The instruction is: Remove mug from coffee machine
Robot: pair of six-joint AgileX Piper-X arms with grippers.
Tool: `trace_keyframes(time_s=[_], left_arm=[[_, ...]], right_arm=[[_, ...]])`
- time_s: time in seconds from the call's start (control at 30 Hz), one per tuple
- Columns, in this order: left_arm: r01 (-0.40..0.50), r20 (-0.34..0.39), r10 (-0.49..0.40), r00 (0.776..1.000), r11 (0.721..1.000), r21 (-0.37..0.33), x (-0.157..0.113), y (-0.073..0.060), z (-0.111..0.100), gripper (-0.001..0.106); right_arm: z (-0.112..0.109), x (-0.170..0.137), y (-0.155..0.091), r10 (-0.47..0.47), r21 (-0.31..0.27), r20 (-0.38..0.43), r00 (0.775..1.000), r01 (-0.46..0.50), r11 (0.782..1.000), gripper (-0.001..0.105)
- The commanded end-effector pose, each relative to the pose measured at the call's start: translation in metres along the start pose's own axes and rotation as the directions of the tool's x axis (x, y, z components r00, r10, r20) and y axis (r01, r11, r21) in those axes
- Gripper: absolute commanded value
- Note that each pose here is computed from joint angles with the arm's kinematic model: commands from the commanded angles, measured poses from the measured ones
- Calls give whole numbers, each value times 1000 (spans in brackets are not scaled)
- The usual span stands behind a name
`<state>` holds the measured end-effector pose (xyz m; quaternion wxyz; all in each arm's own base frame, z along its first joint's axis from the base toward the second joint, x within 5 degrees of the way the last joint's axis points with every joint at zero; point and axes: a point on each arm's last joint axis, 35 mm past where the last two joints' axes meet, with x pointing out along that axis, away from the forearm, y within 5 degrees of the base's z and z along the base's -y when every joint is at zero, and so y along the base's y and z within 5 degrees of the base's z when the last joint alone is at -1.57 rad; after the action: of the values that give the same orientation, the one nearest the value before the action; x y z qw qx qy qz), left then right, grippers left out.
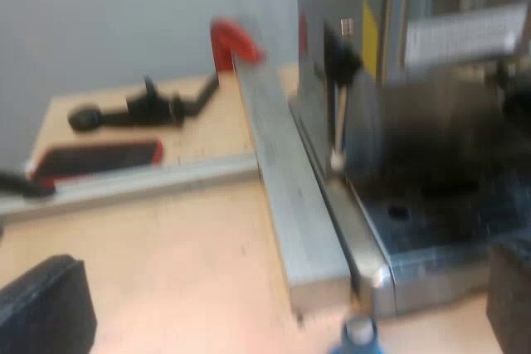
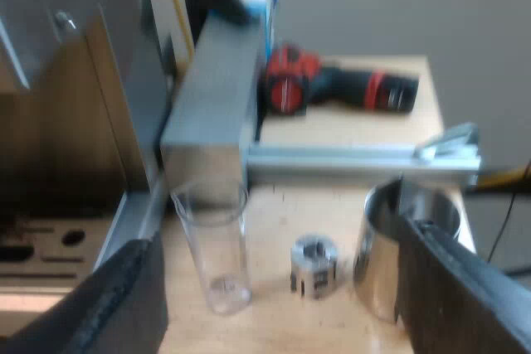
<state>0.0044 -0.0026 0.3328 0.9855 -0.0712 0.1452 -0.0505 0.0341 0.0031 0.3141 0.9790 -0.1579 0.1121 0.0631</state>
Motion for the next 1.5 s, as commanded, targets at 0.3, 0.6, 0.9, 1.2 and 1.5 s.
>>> trace_keyframes(time_s=[0.3, 0.6, 0.9, 1.2, 1.5], left_arm=[[-21, -31, 21, 999, 1000, -3, -3, 0, 0, 98], [-10, 39, 11, 999, 1000, -14, 15, 2, -1, 98], [-21, -30, 21, 999, 1000, -17, 38, 6, -23, 98], [-13, -77, 12, 997, 1000, -20, 46, 8, -34, 98], [-16, -91, 14, 996, 1000, -21, 47, 8, -36, 98]], right_arm=[[-12, 0, 7, 86, 52, -65, 994, -82, 995, 62], [-22, 15, 7, 77, 117, -41, 996, -71, 991, 62], [-50, 32, 13, 114, 177, -133, 984, -90, 980, 62], [-73, 45, 19, 142, 199, -197, 970, -102, 975, 62], [-73, 45, 19, 135, 195, -200, 970, -95, 976, 62]])
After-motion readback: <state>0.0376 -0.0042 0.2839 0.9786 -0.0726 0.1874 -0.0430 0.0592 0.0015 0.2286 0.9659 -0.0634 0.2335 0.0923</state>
